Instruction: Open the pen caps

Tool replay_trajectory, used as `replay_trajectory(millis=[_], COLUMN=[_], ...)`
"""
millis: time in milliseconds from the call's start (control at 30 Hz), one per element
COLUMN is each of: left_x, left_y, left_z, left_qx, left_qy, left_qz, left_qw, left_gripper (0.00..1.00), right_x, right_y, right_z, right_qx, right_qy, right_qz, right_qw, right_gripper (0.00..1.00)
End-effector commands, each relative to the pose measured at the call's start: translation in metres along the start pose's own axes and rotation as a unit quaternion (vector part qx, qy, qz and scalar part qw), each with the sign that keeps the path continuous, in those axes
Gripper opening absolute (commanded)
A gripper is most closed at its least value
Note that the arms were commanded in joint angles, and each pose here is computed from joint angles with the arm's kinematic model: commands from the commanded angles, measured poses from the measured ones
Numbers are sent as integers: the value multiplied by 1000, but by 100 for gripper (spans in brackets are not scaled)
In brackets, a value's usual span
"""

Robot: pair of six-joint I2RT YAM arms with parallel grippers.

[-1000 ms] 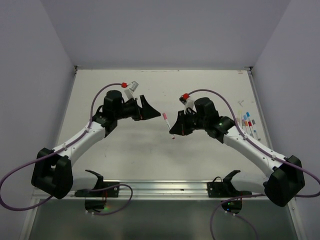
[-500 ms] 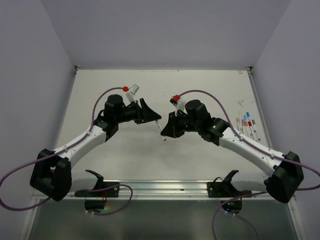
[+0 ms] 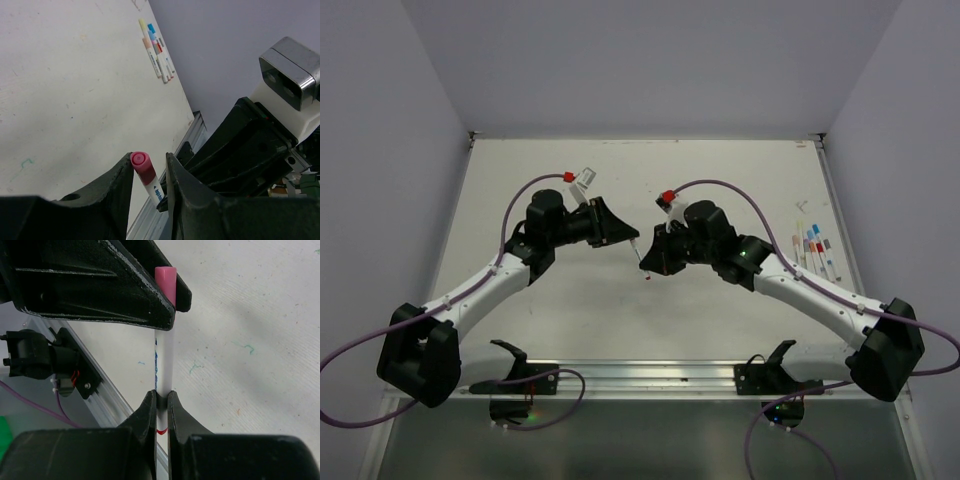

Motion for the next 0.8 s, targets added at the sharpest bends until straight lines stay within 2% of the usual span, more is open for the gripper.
replay_trajectory(millis=[0, 100, 233, 267, 333, 367, 433, 467, 533, 600, 767], left_x=[2, 2, 2, 2, 2, 2, 3, 3, 4, 5, 6], left_y=[5, 6, 9, 8, 7, 7, 6, 6, 7, 7, 6], left_z=[-11, -12, -13, -13, -13, -13, -14, -15, -16, -17, -20], left_qx=[-13, -15, -18, -17, -15, -13, -12, -10, -10, -6, -3], left_qy=[-23, -24, -21, -21, -21, -22, -23, -25, -25, -27, -35], left_qz=[-13, -13, -14, -13, -11, -10, -9, -9, -12, -11, -11], left_qw=[1000, 1000, 1000, 1000, 1000, 1000, 1000, 1000, 1000, 1000, 999], left_gripper=[34, 27, 0, 0, 0, 0, 0, 0, 0, 0, 0], right_x=[2, 0, -3, -3, -4, -4, -4, -3, -3, -5, -1], right_y=[22, 23, 21, 21, 21, 21, 23, 24, 28, 26, 26], right_z=[14, 17, 18, 17, 17, 17, 19, 21, 19, 22, 32], right_qx=[15, 18, 22, 25, 28, 30, 29, 28, -6, 8, 23], right_qy=[10, 14, 11, 10, 8, 12, 19, 26, 5, 13, 52], right_qz=[-37, -36, -28, -29, -32, -41, -56, -69, -81, -54, -85], right_qw=[999, 999, 999, 999, 999, 999, 998, 997, 997, 998, 995], right_gripper=[0, 0, 0, 4, 36, 61, 78, 98, 99, 99, 99])
Point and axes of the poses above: each gripper's point midway between its finger pads, its own x axis back along the fingers, its own z axis along the line the jaws close on, y = z × x, the point moved 5 cm from there along x, back along the fingers, and after that the axes turned 7 degrees about -x, right-handed, at the moved point
